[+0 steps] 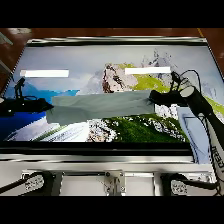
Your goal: Fold the shirts.
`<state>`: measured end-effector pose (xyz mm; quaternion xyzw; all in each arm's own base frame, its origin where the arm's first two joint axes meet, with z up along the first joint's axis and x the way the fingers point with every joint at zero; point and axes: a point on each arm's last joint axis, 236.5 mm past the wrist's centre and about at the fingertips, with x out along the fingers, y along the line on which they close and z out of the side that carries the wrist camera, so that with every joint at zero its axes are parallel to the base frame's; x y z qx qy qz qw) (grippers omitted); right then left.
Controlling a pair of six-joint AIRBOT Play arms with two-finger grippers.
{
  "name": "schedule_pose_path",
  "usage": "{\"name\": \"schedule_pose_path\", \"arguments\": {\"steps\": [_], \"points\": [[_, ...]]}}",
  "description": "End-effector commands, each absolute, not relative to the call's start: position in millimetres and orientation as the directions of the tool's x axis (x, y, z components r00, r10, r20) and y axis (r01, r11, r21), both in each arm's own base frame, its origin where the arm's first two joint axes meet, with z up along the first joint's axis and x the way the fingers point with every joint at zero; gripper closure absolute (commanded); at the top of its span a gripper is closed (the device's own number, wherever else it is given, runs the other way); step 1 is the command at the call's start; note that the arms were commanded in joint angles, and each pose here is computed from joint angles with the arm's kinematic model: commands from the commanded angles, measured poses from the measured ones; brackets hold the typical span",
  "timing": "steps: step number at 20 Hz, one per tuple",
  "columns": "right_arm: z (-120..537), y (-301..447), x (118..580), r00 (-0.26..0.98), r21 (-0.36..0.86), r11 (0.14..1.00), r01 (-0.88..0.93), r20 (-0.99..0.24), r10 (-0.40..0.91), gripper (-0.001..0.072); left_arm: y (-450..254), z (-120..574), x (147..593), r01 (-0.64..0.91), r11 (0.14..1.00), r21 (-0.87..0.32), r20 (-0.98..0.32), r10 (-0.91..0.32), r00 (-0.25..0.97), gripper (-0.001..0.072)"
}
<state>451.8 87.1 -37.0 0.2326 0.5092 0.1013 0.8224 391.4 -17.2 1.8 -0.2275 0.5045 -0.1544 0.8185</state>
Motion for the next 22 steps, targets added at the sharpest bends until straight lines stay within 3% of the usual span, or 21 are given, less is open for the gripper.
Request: {"name": "schedule_pose_path", "arguments": {"steps": [1,8,9,10,11,14,17,22], "points": [[-45,85,488,0.488,0.452,0.889,0.076,-0.794,0.362,0.0654,-19,-6,434,0.059,0.834,-0.548,-0.753,-0.523,0.401,0.0666],[-98,69,492,0.419,0.390,0.906,0.167,-0.859,0.293,0.0647,-16,-54,469,-0.033,0.781,-0.624,-0.757,-0.593,0.274,0.0664],[-101,69,492,0.416,0.390,0.905,0.171,-0.861,0.292,0.0443,-16,-58,469,-0.043,0.778,-0.627,-0.758,-0.596,0.267,0.0584],[-101,68,493,0.420,0.388,0.906,0.168,-0.860,0.291,0.0066,-15,-57,470,-0.043,0.778,-0.627,-0.757,-0.595,0.269,0.0360],[-98,66,495,0.428,0.389,0.906,0.169,-0.857,0.288,0.0031,-13,-54,470,-0.041,0.778,-0.627,-0.756,-0.595,0.273,0.0167],[-90,46,493,0.433,0.410,0.883,0.228,-0.855,0.285,0.0031,-2,-34,471,-0.022,0.771,-0.636,-0.745,-0.607,0.276,0.0137],[-101,43,481,0.377,0.514,0.788,0.340,-0.842,0.386,0.0031,7,-14,471,0.002,0.770,-0.637,-0.738,-0.612,0.284,0.0139],[-111,75,491,0.390,0.626,0.695,0.353,-0.774,0.499,0.0031,7,-2,472,0.020,0.775,-0.631,-0.735,-0.606,0.303,0.0142]]}}
